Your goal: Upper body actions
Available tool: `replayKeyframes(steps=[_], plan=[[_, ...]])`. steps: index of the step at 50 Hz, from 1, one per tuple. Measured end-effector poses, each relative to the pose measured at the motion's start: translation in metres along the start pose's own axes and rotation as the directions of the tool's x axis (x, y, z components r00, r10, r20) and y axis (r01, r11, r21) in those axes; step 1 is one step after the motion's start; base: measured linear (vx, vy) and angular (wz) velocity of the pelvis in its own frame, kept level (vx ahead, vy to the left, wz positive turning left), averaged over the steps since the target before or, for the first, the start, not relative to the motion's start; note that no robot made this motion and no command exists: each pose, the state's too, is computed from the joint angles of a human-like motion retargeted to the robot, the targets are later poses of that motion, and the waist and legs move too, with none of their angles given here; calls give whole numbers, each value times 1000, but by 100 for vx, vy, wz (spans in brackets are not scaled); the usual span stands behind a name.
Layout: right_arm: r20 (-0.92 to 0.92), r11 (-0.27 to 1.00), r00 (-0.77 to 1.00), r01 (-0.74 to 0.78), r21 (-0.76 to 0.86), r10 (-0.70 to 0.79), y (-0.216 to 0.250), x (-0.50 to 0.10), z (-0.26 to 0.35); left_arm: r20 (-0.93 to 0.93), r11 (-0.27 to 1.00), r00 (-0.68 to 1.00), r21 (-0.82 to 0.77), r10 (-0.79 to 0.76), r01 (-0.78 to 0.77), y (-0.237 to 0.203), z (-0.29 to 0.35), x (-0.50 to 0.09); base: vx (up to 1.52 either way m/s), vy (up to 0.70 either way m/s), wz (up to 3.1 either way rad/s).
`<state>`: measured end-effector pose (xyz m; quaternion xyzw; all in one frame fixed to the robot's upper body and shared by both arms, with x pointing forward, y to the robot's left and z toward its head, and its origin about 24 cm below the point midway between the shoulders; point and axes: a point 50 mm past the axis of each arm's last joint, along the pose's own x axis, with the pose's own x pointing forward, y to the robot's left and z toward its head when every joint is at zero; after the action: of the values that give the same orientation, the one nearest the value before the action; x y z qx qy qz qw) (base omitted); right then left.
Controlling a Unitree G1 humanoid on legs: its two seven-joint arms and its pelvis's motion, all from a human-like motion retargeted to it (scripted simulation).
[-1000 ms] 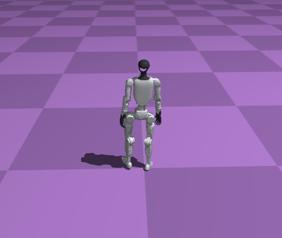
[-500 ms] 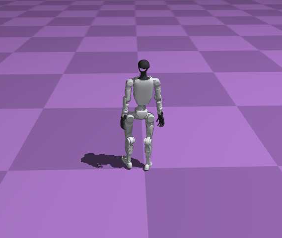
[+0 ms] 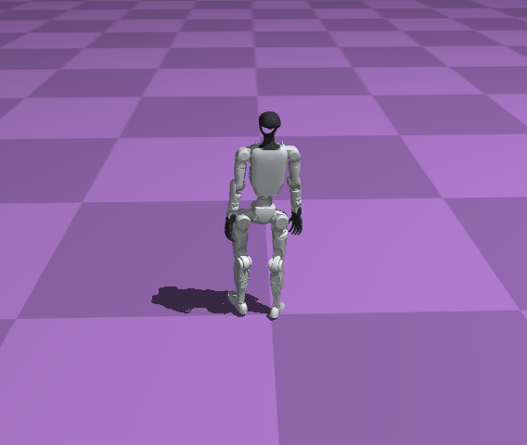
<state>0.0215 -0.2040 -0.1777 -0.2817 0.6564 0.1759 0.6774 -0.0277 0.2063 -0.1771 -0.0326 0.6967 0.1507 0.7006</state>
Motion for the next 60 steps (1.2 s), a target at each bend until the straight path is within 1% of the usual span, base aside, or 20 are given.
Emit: replayKeyframes(steps=[8,25,48,60], plan=[[4,1000,1000,-6,-25,6,0,0,1,-10,1000,1000,2,-6,6,-1,-3,0,0,0,0],[-102,1000,995,-17,1,16,5,-3,-25,-48,1000,999,-1,-9,9,0,-14,-1,0,0,0],[-46,999,998,-37,-21,36,5,-1,-10,-11,1000,1000,15,-20,20,-4,-3,0,0,0,0],[-70,999,997,-42,-13,41,6,-2,-16,-22,999,1000,32,-18,19,-2,-6,0,0,0,0]])
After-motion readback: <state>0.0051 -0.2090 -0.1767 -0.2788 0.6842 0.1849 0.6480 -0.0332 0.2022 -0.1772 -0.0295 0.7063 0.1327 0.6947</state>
